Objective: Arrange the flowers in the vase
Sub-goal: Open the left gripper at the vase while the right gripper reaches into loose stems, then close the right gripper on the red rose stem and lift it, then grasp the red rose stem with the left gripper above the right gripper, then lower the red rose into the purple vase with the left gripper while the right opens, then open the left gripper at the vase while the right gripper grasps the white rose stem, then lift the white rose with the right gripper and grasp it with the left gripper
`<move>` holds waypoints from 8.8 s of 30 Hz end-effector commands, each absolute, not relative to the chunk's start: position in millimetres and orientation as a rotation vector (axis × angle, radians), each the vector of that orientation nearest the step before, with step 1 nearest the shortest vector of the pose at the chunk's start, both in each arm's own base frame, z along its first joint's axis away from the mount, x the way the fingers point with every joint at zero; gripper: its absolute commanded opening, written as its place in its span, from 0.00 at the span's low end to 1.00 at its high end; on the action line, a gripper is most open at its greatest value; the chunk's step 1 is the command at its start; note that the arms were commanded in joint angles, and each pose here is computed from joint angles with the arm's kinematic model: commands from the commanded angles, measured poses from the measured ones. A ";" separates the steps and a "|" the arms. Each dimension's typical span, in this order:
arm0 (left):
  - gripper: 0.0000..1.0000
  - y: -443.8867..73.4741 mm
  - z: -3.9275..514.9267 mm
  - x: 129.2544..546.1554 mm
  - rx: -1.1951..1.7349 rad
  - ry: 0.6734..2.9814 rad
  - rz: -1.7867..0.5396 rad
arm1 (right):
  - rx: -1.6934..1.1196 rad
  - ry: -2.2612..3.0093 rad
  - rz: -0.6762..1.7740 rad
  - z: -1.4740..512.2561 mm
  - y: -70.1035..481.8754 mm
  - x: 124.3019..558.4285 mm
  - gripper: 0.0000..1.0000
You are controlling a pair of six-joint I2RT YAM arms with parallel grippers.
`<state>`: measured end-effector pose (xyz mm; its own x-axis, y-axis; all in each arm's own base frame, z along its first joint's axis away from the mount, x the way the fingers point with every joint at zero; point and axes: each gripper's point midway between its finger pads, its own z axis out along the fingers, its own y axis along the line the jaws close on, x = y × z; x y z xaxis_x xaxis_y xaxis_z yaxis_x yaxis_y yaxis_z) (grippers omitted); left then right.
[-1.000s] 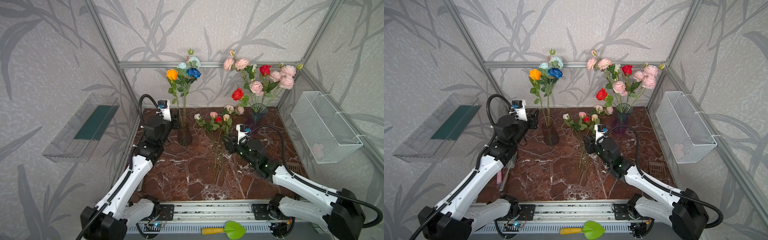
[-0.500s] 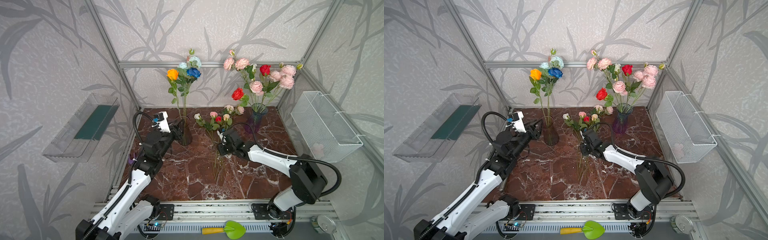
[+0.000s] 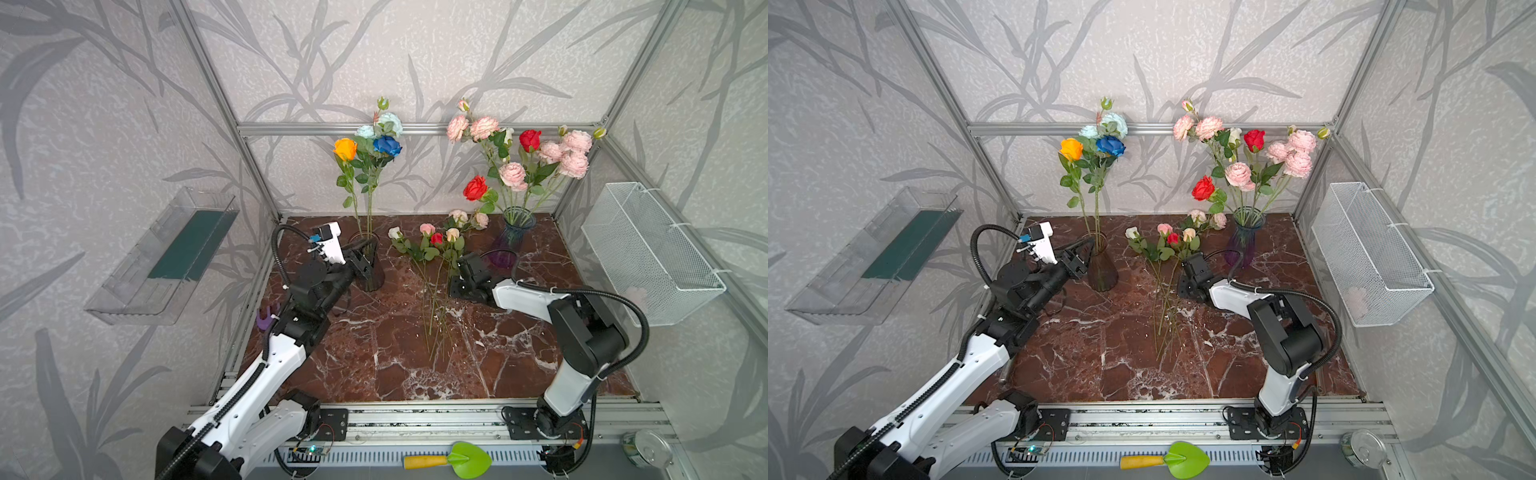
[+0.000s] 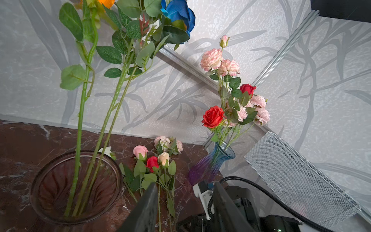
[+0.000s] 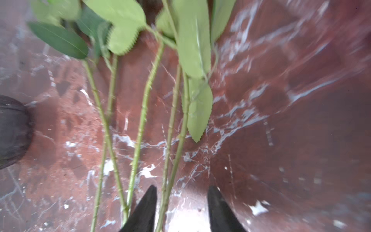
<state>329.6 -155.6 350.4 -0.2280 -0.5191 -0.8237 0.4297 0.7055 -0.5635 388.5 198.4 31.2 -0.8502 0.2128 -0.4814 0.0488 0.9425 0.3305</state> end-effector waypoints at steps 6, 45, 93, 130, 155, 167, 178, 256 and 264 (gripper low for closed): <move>0.46 -158.2 362.7 325.3 -0.072 1.529 -0.922 | 0.332 2.509 0.665 29.2 210.3 398.3 0.11; 0.48 -299.2 330.3 272.3 0.540 1.647 -1.354 | -0.161 1.624 1.106 356.0 277.2 328.6 0.00; 0.00 -133.1 475.7 401.3 0.109 1.340 -0.165 | -0.132 1.567 0.975 343.0 211.7 262.7 0.49; 0.28 -106.9 308.7 415.4 0.136 1.709 -0.077 | -0.130 1.636 0.939 319.6 210.3 272.6 0.51; 0.30 -102.2 369.2 340.5 -0.238 1.501 -0.629 | -0.380 2.068 0.524 224.6 239.4 340.1 0.31; 0.42 -126.5 332.8 357.4 -0.318 1.606 -0.779 | -0.637 2.456 0.354 79.5 291.1 402.0 0.42; 0.42 -127.1 340.6 353.2 -0.304 1.587 -0.794 | -0.642 2.546 0.288 34.5 281.8 406.0 0.35; 0.49 -284.1 361.4 280.8 0.534 1.535 -1.358 | -0.438 1.530 1.034 326.5 315.0 258.2 0.00; 0.08 -278.7 360.9 285.2 0.503 1.537 -1.306 | -0.467 1.526 1.082 329.1 326.1 250.8 0.00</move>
